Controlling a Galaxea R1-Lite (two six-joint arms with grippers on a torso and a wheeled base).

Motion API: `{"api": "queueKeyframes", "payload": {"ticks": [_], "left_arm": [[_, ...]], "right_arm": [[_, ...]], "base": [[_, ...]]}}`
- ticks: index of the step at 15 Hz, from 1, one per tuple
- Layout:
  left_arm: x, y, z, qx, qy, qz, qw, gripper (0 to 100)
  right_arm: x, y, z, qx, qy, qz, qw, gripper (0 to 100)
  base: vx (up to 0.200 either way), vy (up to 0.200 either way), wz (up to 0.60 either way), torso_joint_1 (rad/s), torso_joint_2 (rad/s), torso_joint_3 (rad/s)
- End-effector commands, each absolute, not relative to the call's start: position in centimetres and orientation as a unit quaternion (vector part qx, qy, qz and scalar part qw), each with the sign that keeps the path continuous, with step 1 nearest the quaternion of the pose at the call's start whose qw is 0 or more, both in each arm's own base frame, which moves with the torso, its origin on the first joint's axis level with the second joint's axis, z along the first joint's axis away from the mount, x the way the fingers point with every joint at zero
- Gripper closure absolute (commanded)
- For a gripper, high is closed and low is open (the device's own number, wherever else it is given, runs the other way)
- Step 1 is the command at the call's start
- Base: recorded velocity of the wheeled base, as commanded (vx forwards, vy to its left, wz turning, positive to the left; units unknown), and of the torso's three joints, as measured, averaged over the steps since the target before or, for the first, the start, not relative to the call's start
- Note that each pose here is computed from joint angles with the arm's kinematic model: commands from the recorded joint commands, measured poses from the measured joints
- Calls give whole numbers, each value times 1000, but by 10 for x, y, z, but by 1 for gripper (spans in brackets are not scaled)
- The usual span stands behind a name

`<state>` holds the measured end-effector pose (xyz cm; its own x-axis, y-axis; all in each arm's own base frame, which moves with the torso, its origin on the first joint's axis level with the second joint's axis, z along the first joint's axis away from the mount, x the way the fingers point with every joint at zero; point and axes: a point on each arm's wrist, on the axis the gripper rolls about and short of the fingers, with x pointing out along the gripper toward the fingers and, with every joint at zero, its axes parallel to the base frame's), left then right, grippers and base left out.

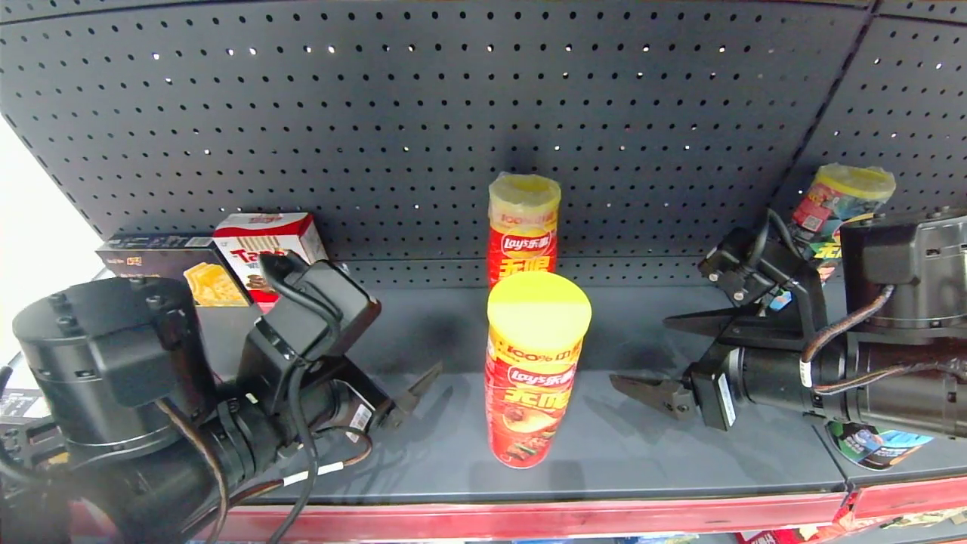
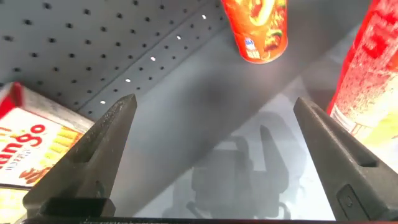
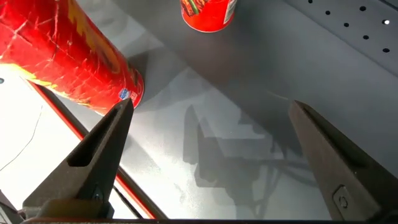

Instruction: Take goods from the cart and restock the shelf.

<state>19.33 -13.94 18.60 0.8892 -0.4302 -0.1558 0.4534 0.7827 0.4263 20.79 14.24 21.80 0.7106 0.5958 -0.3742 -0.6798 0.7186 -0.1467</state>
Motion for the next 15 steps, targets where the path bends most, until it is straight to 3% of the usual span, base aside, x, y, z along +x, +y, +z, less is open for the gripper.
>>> {"api": "queueKeyframes", "payload": {"ticks": [1,15], "left_arm": [[198,-145,178,241,38,-240,940,0],[208,-174,170,251,43,-271,928,0]], "right_arm": [[209,143,217,-139,154,350,914,0],[211,138,217,-137,155,341,917,0]], "base": [[0,0,0,0,0,0],[0,0,0,0,0,0]]}}
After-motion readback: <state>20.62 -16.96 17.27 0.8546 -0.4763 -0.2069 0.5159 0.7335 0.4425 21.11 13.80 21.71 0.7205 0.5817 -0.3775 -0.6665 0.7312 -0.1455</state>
